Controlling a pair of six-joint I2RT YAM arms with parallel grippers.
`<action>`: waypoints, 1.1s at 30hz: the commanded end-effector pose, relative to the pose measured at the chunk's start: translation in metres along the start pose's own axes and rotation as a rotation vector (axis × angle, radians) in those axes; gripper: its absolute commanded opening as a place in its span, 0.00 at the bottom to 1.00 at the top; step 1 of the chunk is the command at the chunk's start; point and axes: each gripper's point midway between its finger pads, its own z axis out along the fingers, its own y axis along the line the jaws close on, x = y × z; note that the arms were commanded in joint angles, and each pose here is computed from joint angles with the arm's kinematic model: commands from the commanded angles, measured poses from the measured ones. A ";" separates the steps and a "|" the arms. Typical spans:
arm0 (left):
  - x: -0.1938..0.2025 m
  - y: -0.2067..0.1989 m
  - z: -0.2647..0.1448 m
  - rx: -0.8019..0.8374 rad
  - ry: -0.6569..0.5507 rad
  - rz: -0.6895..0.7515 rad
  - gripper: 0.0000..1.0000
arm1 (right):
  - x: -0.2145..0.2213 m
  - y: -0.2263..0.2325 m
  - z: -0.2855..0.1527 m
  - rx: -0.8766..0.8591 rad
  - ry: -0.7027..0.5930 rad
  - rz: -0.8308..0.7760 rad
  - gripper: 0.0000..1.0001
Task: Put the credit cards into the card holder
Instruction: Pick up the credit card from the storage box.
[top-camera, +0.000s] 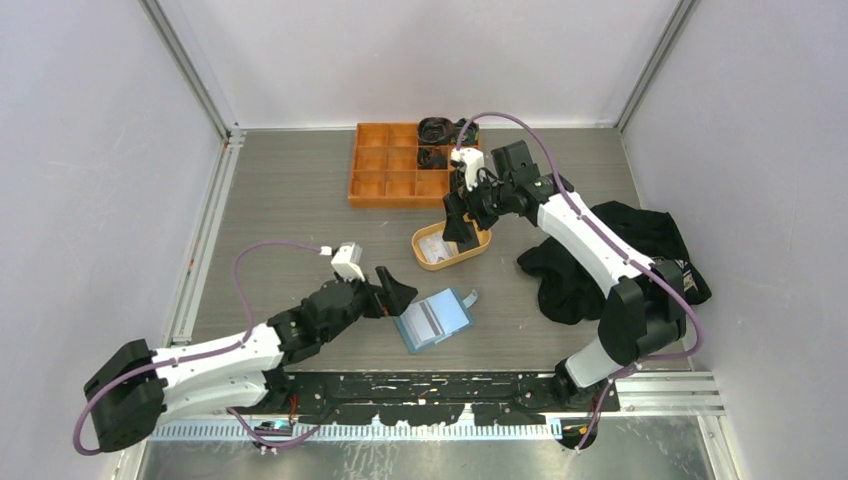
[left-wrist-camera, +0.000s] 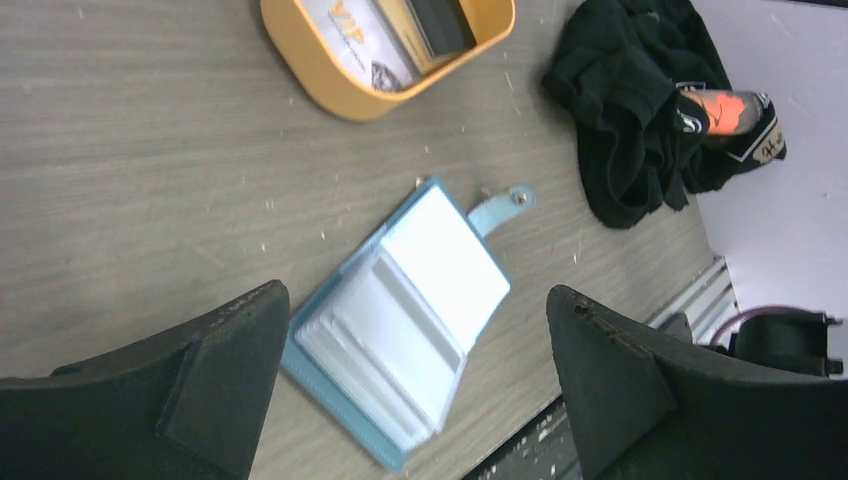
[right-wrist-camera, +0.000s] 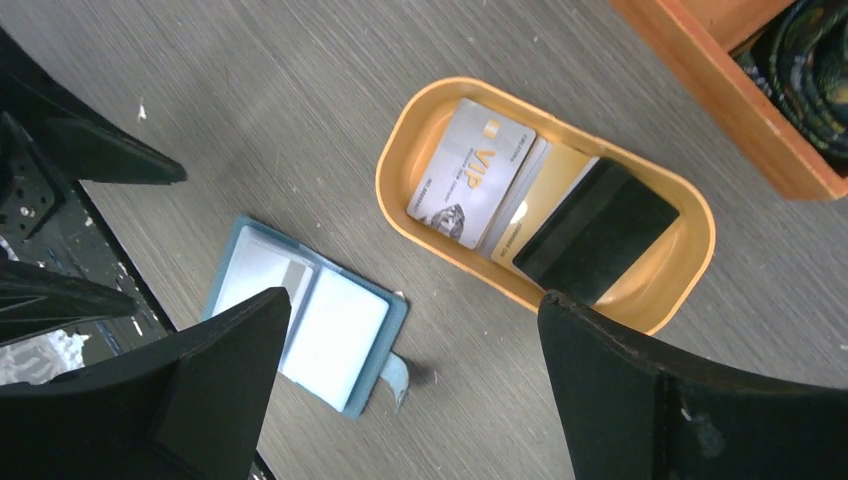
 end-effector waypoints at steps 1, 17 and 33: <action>-0.036 -0.024 0.022 0.061 -0.069 0.038 1.00 | -0.046 0.007 -0.009 -0.038 -0.119 -0.049 1.00; -0.052 -0.008 0.102 0.001 -0.009 0.000 0.95 | -0.026 -0.016 0.053 -0.152 -0.008 0.215 1.00; -0.041 0.038 0.127 -0.133 -0.007 0.007 0.69 | 0.018 -0.048 0.115 -0.049 0.123 0.415 0.70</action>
